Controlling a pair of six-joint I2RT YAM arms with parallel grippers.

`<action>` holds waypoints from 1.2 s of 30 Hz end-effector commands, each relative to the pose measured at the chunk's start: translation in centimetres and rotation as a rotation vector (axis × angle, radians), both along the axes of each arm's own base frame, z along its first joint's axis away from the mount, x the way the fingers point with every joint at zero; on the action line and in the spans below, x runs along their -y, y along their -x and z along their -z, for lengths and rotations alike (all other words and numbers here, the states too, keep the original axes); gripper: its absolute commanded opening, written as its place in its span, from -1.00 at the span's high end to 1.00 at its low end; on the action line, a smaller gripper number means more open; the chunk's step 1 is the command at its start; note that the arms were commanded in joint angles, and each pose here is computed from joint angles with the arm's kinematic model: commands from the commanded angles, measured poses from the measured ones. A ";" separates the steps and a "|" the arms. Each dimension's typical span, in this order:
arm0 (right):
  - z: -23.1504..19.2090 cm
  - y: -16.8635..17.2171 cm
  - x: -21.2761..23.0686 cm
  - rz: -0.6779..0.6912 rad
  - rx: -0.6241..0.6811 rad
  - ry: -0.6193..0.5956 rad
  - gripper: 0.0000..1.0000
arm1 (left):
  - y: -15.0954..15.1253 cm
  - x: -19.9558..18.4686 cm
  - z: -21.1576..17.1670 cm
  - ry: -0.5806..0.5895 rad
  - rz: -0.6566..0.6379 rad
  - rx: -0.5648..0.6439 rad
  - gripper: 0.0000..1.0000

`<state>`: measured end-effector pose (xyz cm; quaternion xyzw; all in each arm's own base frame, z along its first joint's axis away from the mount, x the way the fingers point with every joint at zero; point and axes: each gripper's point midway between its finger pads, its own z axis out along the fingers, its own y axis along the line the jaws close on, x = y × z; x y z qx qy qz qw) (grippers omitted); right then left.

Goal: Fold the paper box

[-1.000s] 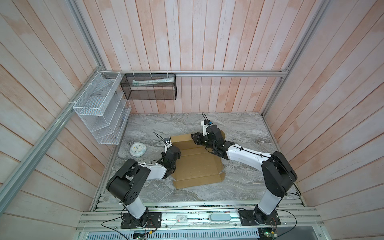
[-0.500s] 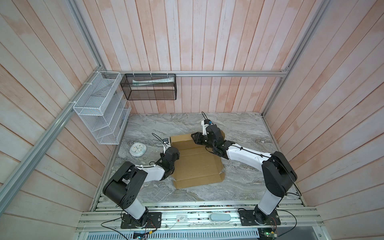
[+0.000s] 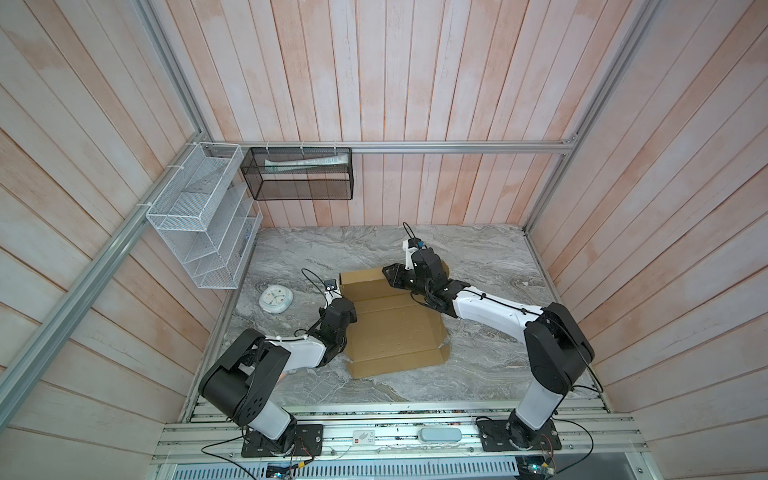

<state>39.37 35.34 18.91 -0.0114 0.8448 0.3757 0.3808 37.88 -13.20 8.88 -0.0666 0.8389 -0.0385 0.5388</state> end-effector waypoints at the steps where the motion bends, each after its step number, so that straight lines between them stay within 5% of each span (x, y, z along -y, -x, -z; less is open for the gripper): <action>1: 1.2 0.1 0.4 0.010 -0.027 0.060 0.46 | -1.0 0.4 -0.7 -0.005 0.012 0.024 0.65; 13: 0.3 0.0 0.2 0.003 -0.012 0.051 0.44 | -1.2 0.6 -0.8 -0.008 0.020 0.028 1.00; 21: -4.4 0.5 1.2 -0.004 0.088 0.056 0.10 | -0.9 0.6 -0.7 -0.007 0.032 0.021 1.00; 29: -8.9 3.2 7.2 0.084 0.227 0.145 -0.26 | -0.6 0.9 -0.8 0.022 0.042 0.010 1.00; 36: -8.1 5.1 13.3 0.142 0.207 0.215 -0.36 | -0.9 1.2 -0.4 0.029 0.046 -0.021 1.00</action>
